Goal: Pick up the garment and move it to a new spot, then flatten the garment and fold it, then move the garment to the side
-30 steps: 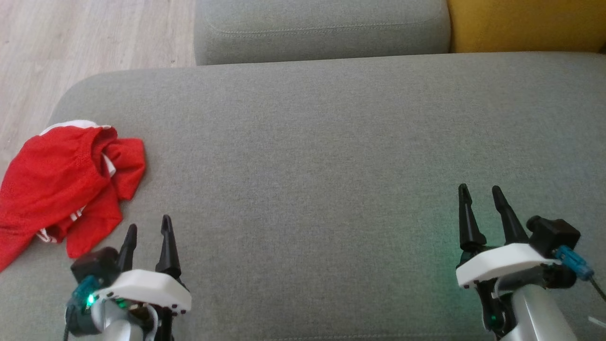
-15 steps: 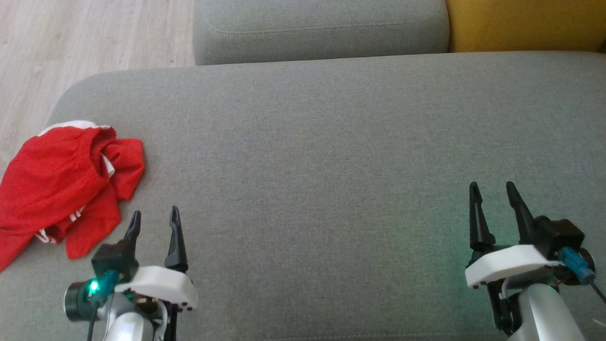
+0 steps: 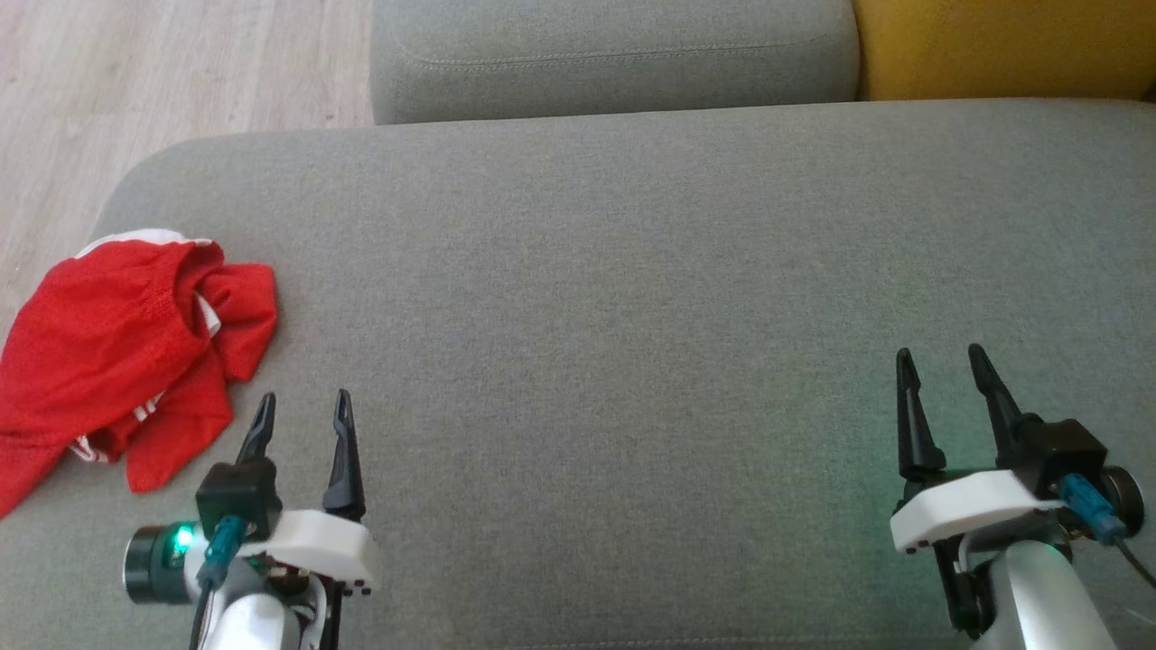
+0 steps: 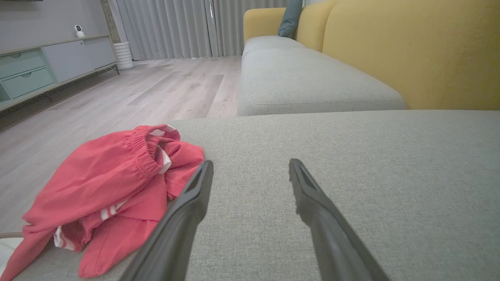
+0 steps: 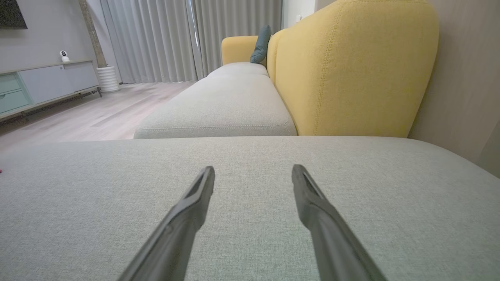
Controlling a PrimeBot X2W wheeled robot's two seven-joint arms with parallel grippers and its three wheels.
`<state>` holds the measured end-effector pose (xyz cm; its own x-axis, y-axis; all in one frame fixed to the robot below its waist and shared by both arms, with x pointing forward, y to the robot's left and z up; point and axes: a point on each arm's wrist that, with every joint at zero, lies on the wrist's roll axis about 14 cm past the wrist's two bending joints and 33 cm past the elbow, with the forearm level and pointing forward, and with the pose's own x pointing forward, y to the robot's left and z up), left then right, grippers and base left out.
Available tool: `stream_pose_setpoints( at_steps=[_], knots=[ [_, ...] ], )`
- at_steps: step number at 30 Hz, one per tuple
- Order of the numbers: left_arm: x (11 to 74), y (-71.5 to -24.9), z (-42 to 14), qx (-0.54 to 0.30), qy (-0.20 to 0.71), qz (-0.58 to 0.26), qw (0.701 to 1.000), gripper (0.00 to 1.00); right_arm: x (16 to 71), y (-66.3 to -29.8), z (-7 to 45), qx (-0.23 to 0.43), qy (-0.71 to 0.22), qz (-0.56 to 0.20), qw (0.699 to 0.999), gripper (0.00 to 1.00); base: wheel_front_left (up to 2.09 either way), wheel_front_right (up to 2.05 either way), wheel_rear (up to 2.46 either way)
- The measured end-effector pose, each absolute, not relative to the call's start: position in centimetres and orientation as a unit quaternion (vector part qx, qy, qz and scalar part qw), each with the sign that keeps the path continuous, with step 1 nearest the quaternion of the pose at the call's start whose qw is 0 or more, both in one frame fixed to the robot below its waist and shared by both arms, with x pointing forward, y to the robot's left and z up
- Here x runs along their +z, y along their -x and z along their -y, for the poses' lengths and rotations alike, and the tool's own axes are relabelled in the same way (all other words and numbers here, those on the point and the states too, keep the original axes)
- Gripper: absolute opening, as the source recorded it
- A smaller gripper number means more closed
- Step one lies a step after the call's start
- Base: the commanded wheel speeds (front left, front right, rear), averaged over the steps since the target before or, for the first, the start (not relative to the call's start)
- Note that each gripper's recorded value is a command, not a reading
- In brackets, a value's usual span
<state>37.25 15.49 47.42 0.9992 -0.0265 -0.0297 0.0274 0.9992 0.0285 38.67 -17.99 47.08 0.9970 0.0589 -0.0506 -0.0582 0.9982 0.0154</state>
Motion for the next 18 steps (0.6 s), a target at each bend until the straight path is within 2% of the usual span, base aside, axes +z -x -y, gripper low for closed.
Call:
stream_pose_setpoints(
  at_steps=[11,18],
  knots=[
    [47.4,-37.1,-15.9,-0.008,-0.014,-0.015,1.0,1.0,47.1,-38.9,17.9,0.031,-0.007,-0.025,0.999,1.0,0.0,0.0,0.0],
    [47.5,-36.1,-17.8,0.022,-0.014,-0.014,1.0,1.0,47.4,-39.9,15.1,0.07,-0.01,-0.02,0.997,1.0,0.0,0.0,0.0]
  ],
)
